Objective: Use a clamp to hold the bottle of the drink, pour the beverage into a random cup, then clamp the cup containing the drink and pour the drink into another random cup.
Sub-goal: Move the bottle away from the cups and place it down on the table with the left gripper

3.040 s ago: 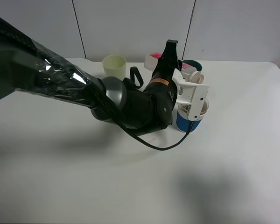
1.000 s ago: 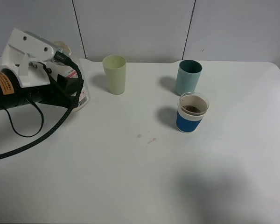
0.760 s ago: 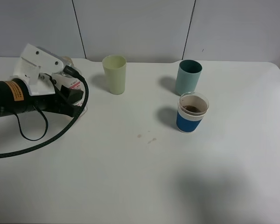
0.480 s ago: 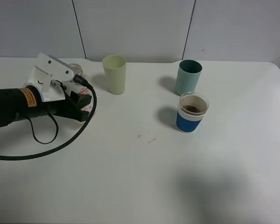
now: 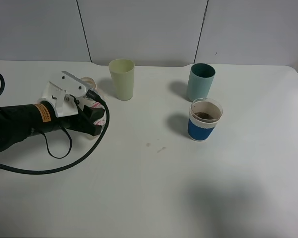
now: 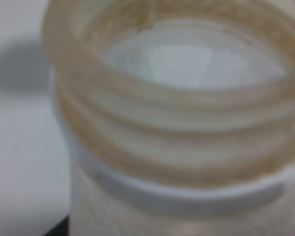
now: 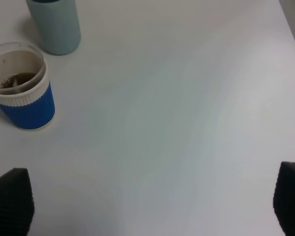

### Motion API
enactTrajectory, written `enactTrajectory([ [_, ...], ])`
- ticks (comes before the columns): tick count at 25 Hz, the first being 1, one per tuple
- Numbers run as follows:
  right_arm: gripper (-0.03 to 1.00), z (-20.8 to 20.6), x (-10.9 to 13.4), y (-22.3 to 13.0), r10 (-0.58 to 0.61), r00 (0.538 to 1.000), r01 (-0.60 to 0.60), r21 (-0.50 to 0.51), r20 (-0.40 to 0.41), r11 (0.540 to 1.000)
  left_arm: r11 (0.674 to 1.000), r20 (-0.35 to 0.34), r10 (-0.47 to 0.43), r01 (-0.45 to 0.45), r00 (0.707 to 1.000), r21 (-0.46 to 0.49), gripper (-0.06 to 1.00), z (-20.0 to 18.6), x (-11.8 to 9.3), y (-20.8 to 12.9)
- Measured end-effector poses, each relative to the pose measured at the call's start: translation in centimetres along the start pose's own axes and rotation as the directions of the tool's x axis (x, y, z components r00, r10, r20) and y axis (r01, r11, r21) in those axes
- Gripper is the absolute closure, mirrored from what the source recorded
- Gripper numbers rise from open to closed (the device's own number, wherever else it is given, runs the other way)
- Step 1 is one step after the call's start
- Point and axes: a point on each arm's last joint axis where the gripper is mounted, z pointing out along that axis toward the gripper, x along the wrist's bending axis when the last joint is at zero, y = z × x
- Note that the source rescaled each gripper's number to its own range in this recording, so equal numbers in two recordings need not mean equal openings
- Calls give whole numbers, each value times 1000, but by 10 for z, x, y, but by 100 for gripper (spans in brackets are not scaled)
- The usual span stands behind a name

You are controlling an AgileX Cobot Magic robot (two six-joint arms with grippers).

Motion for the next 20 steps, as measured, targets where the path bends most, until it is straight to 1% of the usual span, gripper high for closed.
enactTrajectory([
  [6, 4, 0, 0, 0, 0, 1000, 0, 0, 0, 1000, 1000, 10, -12, 12, 1000, 22, 91, 8, -1, -12],
  [12, 4, 0, 0, 0, 0, 1000, 0, 0, 0, 1000, 1000, 18, -15, 15, 1000, -2, 91, 10, -1, -14],
  [20, 4, 0, 0, 0, 0, 1000, 0, 0, 0, 1000, 1000, 20, -14, 14, 1000, -3, 91, 11, -1, -14],
])
